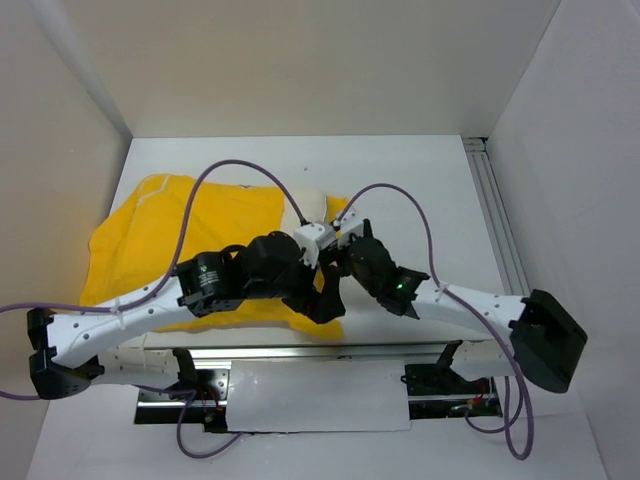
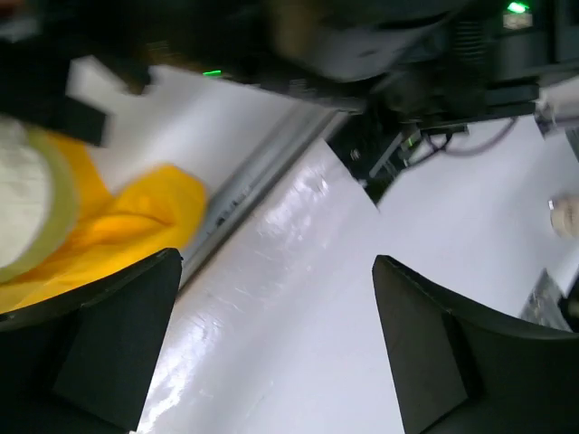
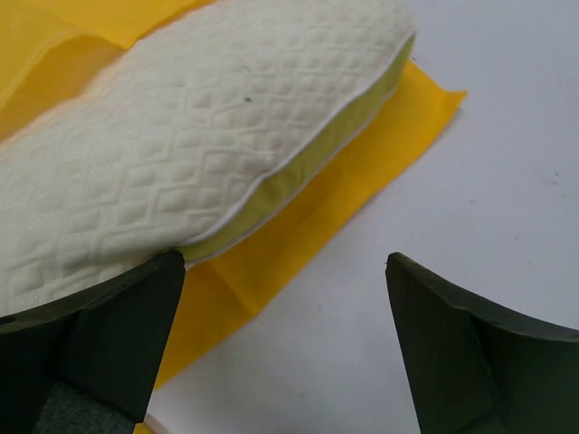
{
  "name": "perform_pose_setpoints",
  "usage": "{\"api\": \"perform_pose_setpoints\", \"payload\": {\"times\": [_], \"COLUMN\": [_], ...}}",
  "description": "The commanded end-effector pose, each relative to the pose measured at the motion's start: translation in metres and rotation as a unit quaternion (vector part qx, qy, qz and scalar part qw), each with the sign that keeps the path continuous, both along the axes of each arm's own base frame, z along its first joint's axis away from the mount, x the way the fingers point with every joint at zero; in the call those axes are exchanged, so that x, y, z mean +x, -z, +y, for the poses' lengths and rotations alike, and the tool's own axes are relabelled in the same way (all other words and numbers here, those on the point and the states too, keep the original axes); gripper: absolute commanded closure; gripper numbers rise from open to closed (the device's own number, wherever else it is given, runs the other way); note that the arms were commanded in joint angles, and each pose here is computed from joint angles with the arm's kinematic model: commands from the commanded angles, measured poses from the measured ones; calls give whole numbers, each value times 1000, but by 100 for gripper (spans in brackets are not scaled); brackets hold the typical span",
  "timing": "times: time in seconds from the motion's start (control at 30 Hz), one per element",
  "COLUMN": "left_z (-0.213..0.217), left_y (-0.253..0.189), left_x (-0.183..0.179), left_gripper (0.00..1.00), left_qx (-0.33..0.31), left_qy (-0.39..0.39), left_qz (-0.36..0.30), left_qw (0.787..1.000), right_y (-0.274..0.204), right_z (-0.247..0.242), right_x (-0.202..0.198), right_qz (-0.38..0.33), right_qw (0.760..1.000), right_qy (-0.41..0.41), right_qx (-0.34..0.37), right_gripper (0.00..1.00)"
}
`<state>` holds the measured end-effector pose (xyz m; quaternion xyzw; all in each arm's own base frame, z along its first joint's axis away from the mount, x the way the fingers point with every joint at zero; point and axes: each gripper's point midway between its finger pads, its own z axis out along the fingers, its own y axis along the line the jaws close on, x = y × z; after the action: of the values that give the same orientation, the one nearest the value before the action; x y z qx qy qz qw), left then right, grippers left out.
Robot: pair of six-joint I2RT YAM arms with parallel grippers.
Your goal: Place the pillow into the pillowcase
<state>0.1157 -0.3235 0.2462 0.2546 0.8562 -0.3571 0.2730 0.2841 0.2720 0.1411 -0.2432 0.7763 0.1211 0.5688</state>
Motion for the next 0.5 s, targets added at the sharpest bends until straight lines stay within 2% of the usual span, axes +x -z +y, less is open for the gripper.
{"api": "perform_pose_setpoints", "payload": {"times": [0.0, 0.13, 0.17, 0.27, 0.33, 0.37, 0.4, 0.47], "left_z": [25, 52, 72, 99, 107, 110, 105, 104], "left_y": [-37, -28, -19, 2, 8, 30, 26, 39], "left_x": [28, 84, 111, 168, 194, 210, 224, 244], "left_gripper": [0, 0, 0, 3, 3, 3, 3, 3], "left_qx": [8, 55, 76, 116, 135, 161, 156, 174], "left_qy": [-85, -184, -232, -300, -315, -316, -311, -301], "left_qz": [-61, -59, -51, -30, -29, -10, -18, -13], "left_qw": [994, 980, 968, 946, 939, 935, 937, 937], "right_y": [-17, -32, -38, -41, -54, -49, -50, -63], "right_z": [-27, -57, -60, -64, -55, -48, -37, -28], "right_x": [-9, 4, 10, 30, 47, 57, 59, 77], "right_qz": [68, 82, 83, 112, 115, 124, 135, 137], "right_qw": [996, 990, 988, 980, 976, 974, 972, 966], "right_qy": [31, 71, 79, 93, 77, 72, 44, 45], "right_qx": [45, 91, 105, 135, 170, 178, 186, 212], "right_gripper": [0, 0, 0, 0, 0, 0, 0, 0]}}
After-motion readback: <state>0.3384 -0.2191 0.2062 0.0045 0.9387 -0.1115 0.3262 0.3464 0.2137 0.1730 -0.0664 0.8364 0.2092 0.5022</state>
